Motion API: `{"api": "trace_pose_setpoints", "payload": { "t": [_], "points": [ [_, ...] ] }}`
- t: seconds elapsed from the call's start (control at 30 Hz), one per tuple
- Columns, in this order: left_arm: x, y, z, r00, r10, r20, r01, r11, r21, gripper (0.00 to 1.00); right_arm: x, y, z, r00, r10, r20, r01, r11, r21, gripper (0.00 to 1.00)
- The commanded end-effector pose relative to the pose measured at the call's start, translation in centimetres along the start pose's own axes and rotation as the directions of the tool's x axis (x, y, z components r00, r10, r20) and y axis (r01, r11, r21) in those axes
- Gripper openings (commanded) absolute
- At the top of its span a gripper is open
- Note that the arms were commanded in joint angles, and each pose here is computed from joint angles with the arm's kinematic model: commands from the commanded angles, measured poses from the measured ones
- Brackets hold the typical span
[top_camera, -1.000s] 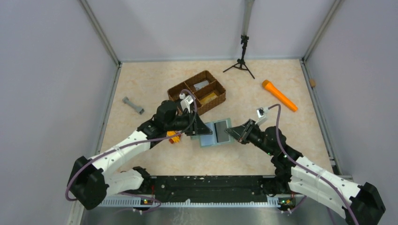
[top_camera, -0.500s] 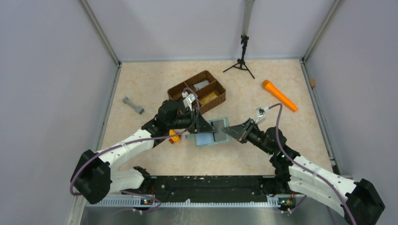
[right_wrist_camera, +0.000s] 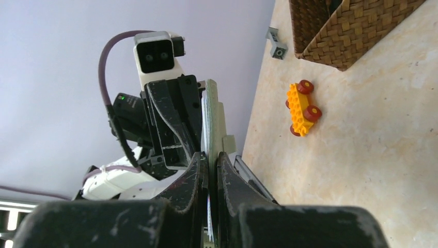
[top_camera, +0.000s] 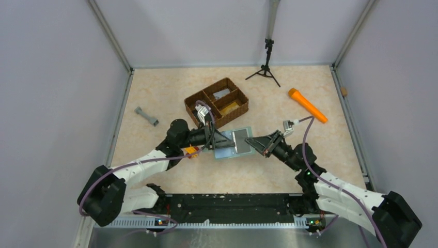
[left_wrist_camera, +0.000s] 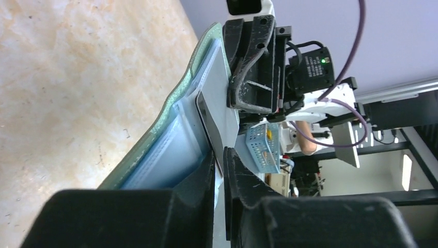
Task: Take the credit cards out of the card holder
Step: Remove the credit card from the card holder.
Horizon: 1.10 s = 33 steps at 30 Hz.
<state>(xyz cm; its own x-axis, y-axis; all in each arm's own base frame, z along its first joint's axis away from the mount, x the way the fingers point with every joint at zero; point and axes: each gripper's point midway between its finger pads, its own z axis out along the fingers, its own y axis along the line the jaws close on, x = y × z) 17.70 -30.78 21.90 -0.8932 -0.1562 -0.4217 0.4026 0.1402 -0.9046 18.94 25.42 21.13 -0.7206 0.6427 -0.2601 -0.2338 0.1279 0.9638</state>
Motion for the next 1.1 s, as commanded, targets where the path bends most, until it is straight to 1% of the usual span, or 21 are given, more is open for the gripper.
{"api": "trace_pose_setpoints", "payload": {
  "t": [0.0, 0.13, 0.37, 0.5, 0.57, 0.6, 0.63, 0.67, 0.73, 0.83, 0.9, 1.07],
  "points": [
    [-0.2, -4.7, -0.1, 0.998, 0.064, 0.019, -0.066, 0.976, 0.209, 0.12, 0.9, 4.4, -0.3, 0.998, 0.029, -0.064, -0.039, 0.985, -0.171, 0.0],
    [-0.3, -5.3, -0.1, 0.998, 0.062, 0.016, -0.064, 0.965, 0.255, 0.12, 1.0, 4.4, -0.2, 0.997, 0.019, -0.075, -0.032, 0.985, -0.168, 0.0],
    [-0.3, -4.5, 0.5, 0.999, 0.041, -0.019, -0.036, 0.975, 0.221, 0.12, 1.1, 4.2, 0.1, 0.997, -0.02, -0.078, 0.008, 0.989, -0.15, 0.0],
    [-0.4, -4.5, 0.3, 0.999, 0.047, -0.011, -0.044, 0.975, 0.217, 0.05, 0.9, 4.0, 0.0, 0.998, -0.021, -0.066, 0.012, 0.99, -0.138, 0.0],
    [-0.5, -4.5, 0.0, 0.999, 0.05, -0.006, -0.047, 0.975, 0.216, 0.05, 0.6, 4.1, -0.3, 0.999, -0.015, -0.047, 0.008, 0.989, -0.147, 0.0],
    [-0.5, -4.4, -0.1, 0.999, 0.051, -0.004, -0.049, 0.976, 0.213, 0.05, 0.5, 4.2, -0.4, 0.999, -0.015, -0.037, 0.009, 0.988, -0.153, 0.05],
    [-0.5, -4.2, -0.3, 0.999, 0.053, -0.001, -0.051, 0.977, 0.208, 0.04, 0.3, 4.3, -0.5, 0.999, -0.015, -0.029, 0.01, 0.987, -0.158, 0.12],
    [-0.5, -4.1, -0.4, 0.999, 0.053, 0.0, -0.052, 0.978, 0.203, 0.04, 0.3, 4.5, -0.6, 1.0, -0.016, -0.025, 0.011, 0.986, -0.166, 0.17],
    [-0.3, -3.8, -0.5, 0.999, 0.051, -0.002, -0.05, 0.98, 0.192, 0.01, 0.3, 5.0, -0.8, 1.0, -0.019, -0.025, 0.014, 0.982, -0.188, 0.18],
    [-0.2, -3.8, -0.6, 0.999, 0.053, -0.002, -0.052, 0.98, 0.191, 0.0, 0.3, 5.4, -0.9, 1.0, -0.006, -0.03, 0.0, 0.978, -0.207, 0.13],
    [-0.2, -3.8, -0.7, 0.999, 0.052, 0.002, -0.052, 0.98, 0.19, 0.0, 0.4, 5.4, -0.9, 0.999, -0.002, -0.032, -0.005, 0.978, -0.208, 0.0],
    [-0.2, -3.6, -1.0, 0.999, 0.048, 0.004, -0.048, 0.981, 0.187, 0.0, 0.2, 5.4, -1.0, 1.0, 0.006, -0.021, -0.011, 0.976, -0.217, 0.0]
  ]
}}
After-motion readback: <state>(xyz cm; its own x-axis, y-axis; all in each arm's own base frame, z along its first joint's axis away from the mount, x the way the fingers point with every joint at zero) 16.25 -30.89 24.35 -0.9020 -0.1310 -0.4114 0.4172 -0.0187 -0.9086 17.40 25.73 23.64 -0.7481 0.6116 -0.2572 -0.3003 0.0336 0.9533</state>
